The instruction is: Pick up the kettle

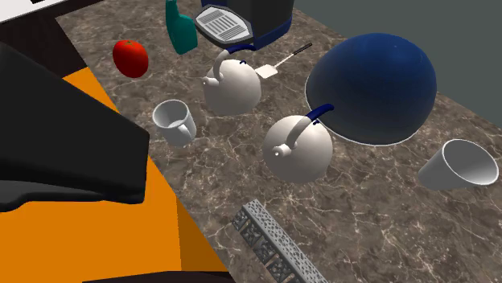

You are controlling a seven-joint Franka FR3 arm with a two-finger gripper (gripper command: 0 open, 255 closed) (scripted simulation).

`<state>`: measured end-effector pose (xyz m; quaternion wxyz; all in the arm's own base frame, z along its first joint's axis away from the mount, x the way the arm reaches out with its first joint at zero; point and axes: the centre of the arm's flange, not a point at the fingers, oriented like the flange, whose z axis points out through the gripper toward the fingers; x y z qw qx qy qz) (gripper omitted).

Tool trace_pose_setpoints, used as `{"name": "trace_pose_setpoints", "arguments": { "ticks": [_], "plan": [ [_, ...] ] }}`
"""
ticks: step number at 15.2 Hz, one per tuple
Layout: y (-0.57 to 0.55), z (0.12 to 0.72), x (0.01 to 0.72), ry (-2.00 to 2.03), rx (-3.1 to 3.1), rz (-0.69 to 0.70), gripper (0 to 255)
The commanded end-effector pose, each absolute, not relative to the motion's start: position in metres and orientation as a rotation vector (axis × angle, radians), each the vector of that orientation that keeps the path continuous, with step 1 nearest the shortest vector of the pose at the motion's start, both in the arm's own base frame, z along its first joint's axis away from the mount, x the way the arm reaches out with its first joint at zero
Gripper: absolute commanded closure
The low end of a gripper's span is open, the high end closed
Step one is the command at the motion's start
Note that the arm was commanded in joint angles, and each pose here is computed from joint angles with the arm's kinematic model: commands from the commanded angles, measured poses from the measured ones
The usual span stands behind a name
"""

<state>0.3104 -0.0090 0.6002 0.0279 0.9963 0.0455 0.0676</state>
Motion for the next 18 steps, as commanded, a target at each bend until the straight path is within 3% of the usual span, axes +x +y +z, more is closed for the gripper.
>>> {"name": "trace_pose_setpoints", "arguments": {
  "ticks": [1,18],
  "plan": [
    [-0.009,0.6,0.31,0.141,3.076,0.209,0],
    [-0.113,0.481,0.471,-0.622,3.044,0.191,0]
  ]
}}
